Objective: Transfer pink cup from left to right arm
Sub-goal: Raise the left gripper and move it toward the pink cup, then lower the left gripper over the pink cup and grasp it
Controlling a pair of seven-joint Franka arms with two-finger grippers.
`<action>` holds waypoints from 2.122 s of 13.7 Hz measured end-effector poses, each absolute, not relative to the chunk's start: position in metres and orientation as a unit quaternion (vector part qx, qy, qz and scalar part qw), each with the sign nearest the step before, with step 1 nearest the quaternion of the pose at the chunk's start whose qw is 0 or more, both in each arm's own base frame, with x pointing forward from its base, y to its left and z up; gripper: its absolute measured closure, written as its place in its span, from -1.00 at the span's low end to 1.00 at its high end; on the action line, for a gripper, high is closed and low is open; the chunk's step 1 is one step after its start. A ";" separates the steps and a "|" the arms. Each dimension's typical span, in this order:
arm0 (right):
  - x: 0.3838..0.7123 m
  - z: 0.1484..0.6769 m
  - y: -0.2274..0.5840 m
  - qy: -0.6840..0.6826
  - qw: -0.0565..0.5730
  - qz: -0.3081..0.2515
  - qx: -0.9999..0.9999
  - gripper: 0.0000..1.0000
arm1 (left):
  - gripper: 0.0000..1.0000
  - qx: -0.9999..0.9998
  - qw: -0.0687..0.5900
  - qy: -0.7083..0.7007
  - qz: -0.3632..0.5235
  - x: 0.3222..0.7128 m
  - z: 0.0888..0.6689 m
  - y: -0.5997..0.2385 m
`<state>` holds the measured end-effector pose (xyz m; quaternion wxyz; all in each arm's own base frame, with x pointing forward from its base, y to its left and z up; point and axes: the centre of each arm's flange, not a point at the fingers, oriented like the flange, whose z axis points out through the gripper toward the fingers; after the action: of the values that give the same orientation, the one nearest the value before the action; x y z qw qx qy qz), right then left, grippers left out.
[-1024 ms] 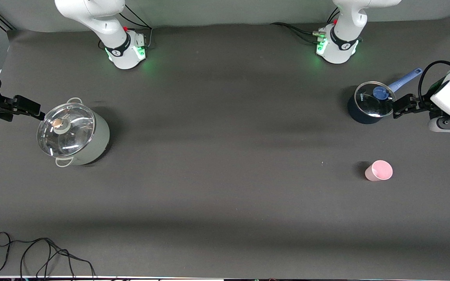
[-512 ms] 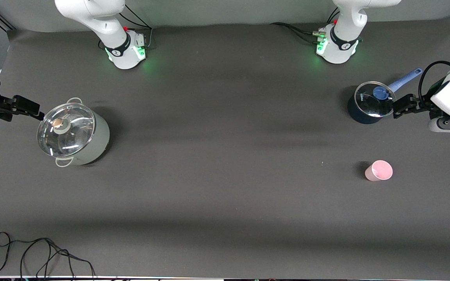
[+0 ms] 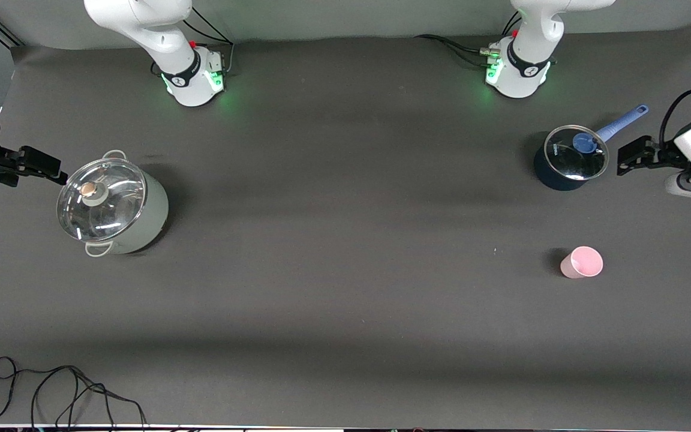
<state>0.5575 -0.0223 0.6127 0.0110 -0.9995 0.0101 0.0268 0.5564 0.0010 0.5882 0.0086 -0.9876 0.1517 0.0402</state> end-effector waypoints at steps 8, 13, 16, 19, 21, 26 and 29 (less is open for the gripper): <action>0.557 0.613 -0.023 0.000 0.011 0.026 -1.000 -1.00 | -0.97 -0.922 -0.055 0.383 -0.012 0.555 0.606 0.079; 0.557 0.613 -0.024 0.001 0.011 0.026 -1.000 -1.00 | -0.91 -0.846 -0.172 0.491 -0.114 0.556 0.551 0.201; 0.557 0.613 -0.024 0.001 0.011 0.027 -1.000 -1.00 | -0.91 -0.797 -0.251 0.518 -0.184 0.556 0.495 0.260; 0.558 0.613 -0.024 0.001 0.011 0.026 -1.000 -1.00 | -0.92 -0.742 -0.327 0.529 -0.250 0.555 0.416 0.304; 0.558 0.613 -0.024 0.001 0.011 0.026 -1.000 -1.00 | -0.91 -0.700 -0.362 0.535 -0.305 0.558 0.341 0.320; 0.558 0.613 -0.024 0.001 0.011 0.026 -1.000 -1.00 | -0.88 -0.636 -0.394 0.545 -0.379 0.552 0.205 0.333; 0.558 0.613 -0.024 0.001 0.011 0.026 -1.000 -1.00 | -0.92 -0.614 -0.378 0.550 -0.421 0.556 0.180 0.343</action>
<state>0.5577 -0.0236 0.6131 0.0113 -0.9996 0.0005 0.0261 0.5564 0.3433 0.1795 -0.3777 -0.6142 0.5502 -0.4212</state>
